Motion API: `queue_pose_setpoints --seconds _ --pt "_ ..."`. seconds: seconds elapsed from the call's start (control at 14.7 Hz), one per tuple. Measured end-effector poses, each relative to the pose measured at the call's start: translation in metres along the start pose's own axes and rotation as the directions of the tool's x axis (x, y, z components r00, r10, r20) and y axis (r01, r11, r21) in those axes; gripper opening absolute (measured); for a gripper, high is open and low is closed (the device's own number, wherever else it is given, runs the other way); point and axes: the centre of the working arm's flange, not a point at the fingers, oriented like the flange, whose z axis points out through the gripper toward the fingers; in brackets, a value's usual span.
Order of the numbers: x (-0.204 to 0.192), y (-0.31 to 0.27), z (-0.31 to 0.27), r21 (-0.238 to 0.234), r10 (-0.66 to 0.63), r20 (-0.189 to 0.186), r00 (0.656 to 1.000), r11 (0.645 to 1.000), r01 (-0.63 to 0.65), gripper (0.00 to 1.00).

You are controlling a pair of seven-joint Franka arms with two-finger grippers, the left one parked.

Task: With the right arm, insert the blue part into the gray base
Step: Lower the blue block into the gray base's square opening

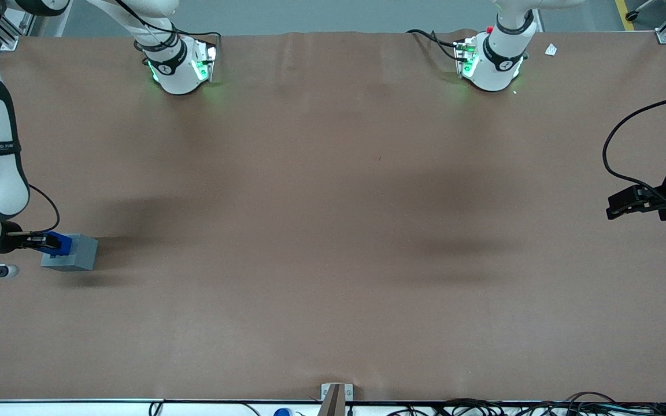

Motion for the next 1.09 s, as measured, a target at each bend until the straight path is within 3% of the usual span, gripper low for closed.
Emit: queue_pose_setpoints --seconds 1.09 --pt "0.0004 0.0056 -0.0011 -0.006 0.031 -0.022 0.999 0.999 -0.032 0.51"
